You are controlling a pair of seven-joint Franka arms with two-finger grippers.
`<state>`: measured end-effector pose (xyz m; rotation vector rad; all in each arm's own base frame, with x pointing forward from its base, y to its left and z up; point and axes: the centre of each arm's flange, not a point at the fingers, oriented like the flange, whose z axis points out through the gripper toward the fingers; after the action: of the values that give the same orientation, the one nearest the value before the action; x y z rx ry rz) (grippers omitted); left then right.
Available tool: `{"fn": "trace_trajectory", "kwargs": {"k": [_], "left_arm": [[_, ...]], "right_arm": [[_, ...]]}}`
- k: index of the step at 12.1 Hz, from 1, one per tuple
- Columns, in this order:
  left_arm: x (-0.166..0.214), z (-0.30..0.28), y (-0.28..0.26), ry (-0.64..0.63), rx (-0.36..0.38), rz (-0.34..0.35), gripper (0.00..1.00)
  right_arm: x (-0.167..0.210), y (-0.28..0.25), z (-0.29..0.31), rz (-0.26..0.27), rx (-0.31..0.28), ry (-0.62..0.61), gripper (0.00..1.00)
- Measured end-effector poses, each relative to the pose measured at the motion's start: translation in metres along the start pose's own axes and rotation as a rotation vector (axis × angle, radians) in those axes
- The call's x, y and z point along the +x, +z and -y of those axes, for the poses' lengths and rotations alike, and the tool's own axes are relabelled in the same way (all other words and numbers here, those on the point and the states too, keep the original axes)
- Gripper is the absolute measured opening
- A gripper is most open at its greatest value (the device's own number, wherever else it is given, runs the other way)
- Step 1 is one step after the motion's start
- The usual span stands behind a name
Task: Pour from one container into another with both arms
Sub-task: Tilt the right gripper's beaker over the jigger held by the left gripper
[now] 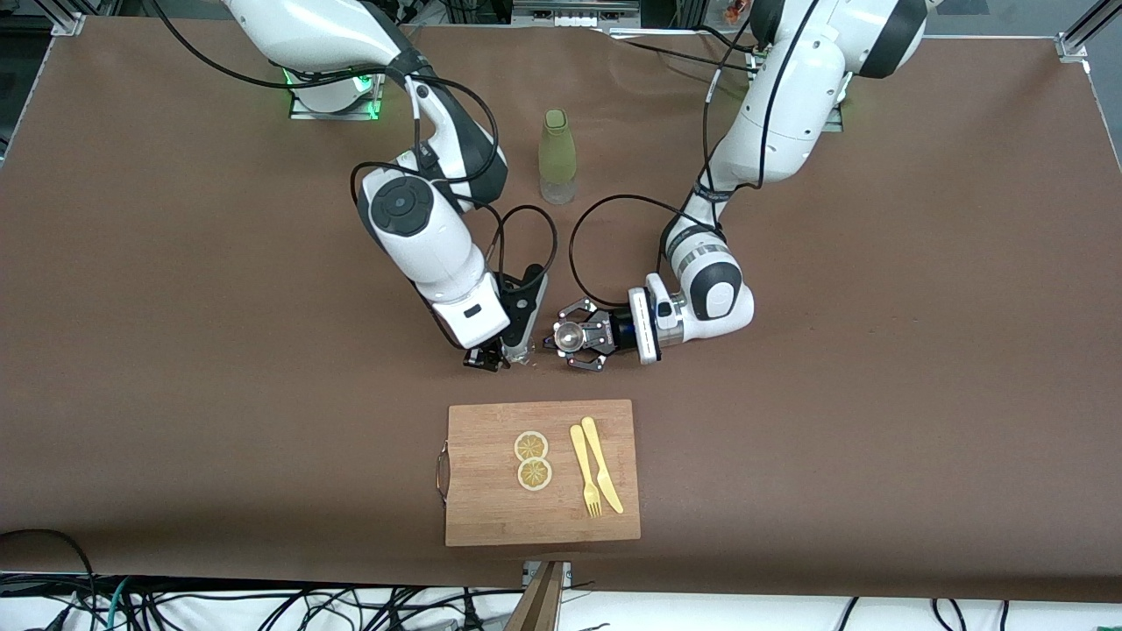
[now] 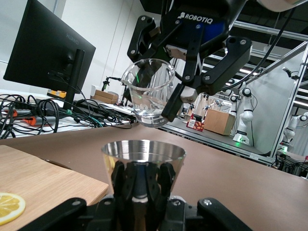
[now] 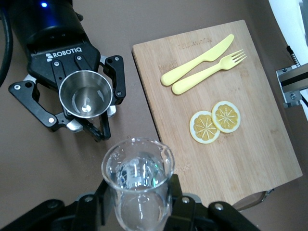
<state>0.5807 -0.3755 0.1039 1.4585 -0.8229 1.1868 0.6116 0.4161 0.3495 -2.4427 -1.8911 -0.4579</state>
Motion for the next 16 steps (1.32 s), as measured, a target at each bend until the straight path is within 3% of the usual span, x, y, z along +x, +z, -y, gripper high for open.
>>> {"fn": "trace_trajectory", "kwargs": {"k": [16], "left_arm": [[-0.005, -0.011, 0.025, 0.028, 0.029, -0.004, 0.10]], "right_arm": [[0.023, 0.004, 0.029, 0.080, -0.086, -0.127, 0.49]]}}
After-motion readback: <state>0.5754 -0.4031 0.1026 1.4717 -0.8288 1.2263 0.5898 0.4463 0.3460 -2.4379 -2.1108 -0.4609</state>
